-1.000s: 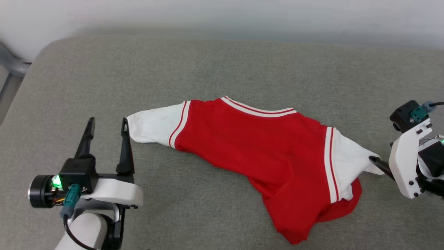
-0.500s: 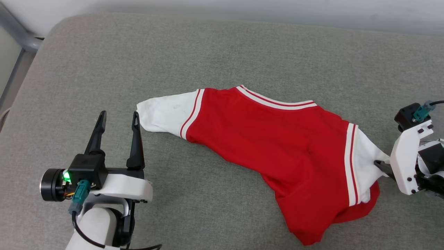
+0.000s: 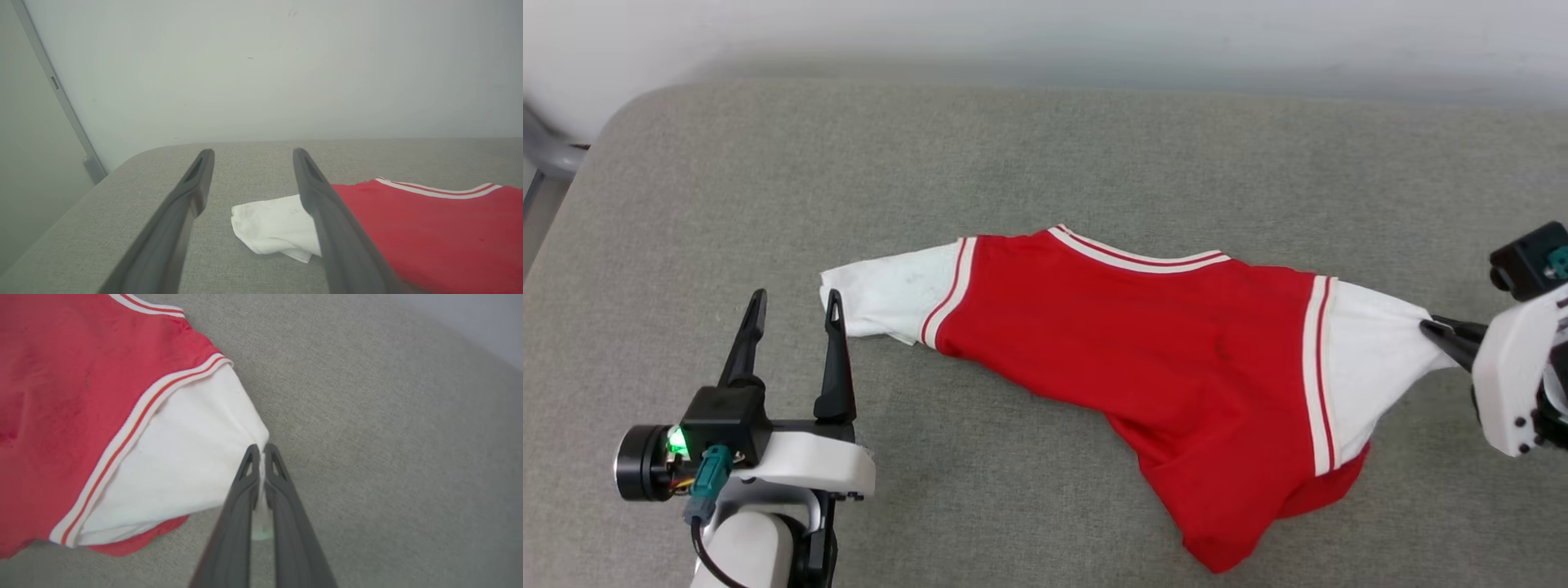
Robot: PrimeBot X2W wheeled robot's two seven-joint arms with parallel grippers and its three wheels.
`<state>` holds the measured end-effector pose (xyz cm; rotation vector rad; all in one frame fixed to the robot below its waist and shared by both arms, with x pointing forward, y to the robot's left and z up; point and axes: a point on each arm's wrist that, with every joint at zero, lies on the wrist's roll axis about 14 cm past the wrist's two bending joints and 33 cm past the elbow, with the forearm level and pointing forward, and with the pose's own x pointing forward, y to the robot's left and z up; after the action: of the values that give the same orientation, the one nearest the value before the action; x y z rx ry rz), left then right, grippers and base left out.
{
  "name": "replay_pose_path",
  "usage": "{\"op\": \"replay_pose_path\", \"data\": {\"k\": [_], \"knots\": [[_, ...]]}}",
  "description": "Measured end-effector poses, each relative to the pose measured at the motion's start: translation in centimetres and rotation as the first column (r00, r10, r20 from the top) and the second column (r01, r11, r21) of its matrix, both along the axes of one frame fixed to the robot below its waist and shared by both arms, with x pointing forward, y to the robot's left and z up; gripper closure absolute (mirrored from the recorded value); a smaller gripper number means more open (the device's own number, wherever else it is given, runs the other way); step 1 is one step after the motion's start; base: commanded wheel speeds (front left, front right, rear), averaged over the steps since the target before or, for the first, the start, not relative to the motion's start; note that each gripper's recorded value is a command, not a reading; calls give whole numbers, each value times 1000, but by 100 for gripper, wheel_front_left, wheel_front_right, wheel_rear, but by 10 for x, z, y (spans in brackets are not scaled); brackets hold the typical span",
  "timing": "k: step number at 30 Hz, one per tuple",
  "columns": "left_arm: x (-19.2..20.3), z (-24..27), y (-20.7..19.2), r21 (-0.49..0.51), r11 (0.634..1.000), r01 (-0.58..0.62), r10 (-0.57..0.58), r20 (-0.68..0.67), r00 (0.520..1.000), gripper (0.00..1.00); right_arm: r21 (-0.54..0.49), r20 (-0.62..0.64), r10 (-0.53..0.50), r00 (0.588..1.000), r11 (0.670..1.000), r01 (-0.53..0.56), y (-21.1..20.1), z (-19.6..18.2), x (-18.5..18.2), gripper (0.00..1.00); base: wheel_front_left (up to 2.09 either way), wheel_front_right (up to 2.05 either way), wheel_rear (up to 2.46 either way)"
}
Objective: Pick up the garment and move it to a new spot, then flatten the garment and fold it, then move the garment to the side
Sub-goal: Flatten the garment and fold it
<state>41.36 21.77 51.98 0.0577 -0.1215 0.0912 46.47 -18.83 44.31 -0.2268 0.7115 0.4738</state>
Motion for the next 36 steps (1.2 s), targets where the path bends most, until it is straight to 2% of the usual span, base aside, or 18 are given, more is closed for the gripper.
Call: {"op": "replay_pose_path", "data": {"k": [7,10,16,23,25,27,30,36], "knots": [[-6,3,-9,-5,1000,19,-19,11,1000,0,-6,63,-100,993,995,101,-47,26,-22,100,0,0,0],[-6,4,-10,-6,1000,23,-23,14,1000,0,-38,73,-162,984,986,165,-75,32,-31,100,0,0,0],[-4,1,-14,-9,999,35,-35,8,999,0,-66,69,-249,966,965,254,-104,36,-40,100,0,0,0],[3,-5,-14,-18,999,38,-38,-5,999,0,-102,36,-250,968,962,252,-95,23,-26,100,0,0,0],[3,-9,-11,-17,999,30,-31,-15,999,0,-167,34,-224,974,960,226,-94,18,-17,100,0,0,0],[5,-11,-8,-13,1000,25,-25,-21,999,0,-169,29,-225,974,959,227,-89,16,-4,100,0,0,0],[6,-15,-5,-12,1000,15,-15,-32,999,0,-199,-27,-211,977,959,201,-77,-5,5,100,0,0,0],[6,-21,2,-11,1000,-7,7,-50,999,0,-224,-147,-244,959,952,208,-71,-51,10,100,0,0,0]]}}
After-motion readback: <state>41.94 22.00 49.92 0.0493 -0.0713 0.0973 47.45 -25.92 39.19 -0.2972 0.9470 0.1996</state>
